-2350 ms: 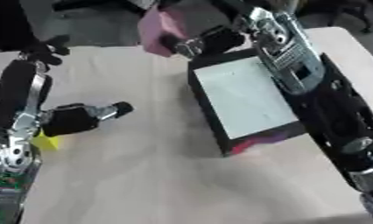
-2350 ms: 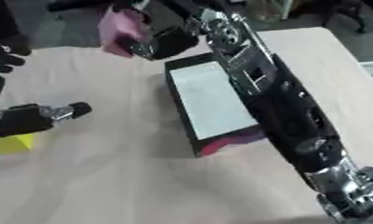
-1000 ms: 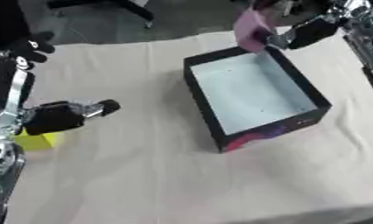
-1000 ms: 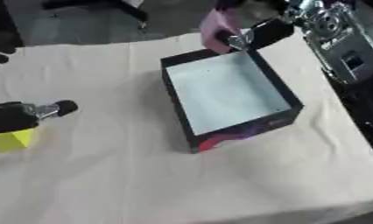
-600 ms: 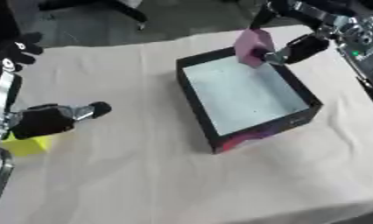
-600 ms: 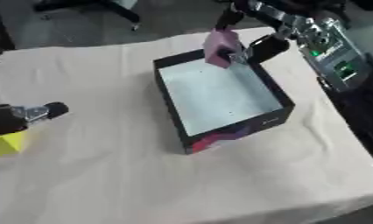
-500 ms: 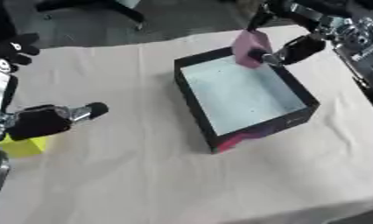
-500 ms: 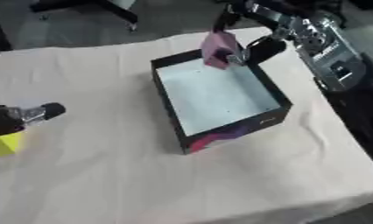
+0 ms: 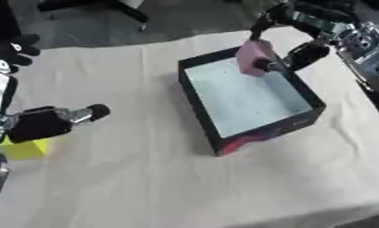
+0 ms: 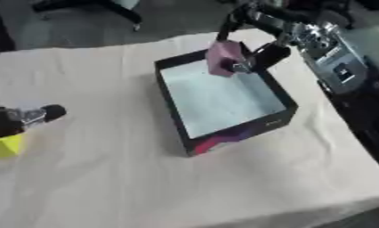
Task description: Pick up the objects with one hand, pass them to the other hand, and then place them into the box on the other side of the table.
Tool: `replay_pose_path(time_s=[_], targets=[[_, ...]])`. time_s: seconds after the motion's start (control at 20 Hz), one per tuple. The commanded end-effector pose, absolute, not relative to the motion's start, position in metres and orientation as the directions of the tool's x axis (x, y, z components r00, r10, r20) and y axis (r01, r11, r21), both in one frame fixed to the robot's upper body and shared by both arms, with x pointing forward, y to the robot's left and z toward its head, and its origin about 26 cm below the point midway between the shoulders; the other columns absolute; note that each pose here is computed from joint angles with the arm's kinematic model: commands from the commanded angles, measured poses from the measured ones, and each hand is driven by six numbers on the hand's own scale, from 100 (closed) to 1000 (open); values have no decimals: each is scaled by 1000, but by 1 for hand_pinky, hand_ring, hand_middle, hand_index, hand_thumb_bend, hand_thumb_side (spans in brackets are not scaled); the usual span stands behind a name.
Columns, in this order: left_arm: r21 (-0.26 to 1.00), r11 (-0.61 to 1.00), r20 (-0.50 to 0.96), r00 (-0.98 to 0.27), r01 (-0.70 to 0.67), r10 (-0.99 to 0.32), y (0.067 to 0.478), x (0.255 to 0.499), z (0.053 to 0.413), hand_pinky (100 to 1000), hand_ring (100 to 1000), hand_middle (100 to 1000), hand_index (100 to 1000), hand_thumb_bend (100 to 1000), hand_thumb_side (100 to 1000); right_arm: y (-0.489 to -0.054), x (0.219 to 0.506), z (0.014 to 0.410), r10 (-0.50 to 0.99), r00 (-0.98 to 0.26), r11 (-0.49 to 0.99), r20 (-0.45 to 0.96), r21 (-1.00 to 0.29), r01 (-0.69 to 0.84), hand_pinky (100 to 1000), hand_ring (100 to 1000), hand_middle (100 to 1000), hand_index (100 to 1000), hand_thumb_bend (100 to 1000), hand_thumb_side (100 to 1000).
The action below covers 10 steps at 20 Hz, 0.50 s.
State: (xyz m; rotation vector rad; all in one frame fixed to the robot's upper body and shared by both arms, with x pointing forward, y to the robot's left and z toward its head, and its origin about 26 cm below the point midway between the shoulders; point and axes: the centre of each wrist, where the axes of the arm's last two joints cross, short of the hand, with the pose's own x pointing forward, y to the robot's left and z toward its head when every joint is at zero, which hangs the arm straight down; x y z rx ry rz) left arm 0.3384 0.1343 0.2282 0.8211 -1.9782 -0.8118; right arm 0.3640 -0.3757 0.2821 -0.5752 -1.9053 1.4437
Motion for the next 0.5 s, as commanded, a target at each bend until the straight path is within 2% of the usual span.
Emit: replay_pose_path(time_s=[0.05,0.15,0.3,0.35,0.5], targets=[[762,585,425,-468,-277,-775,137,336,240,795,744,724,902,975,467,-382,357,300,702,-697,217,147,-976,12,875,928,690,918,570,228],[762,585,425,-468,-278,-775,137,336,240,795,743,732,901,975,466,-384,357,300,700,-705,201,119,-979,35,889,951,773,938,589,252],[761,585,425,-467,-279,-775,137,336,240,795,743,732,901,975,466,-386,357,298,699,-709,193,99,-980,54,890,953,778,939,589,254],[761,585,425,-467,-278,-775,137,336,240,796,743,733,900,973,470,-386,357,298,697,-711,194,96,-979,58,910,978,844,965,585,295],[761,586,426,-466,-278,-775,138,336,240,796,743,733,898,971,473,-385,356,299,683,-723,217,101,-974,68,916,983,847,968,567,316]])
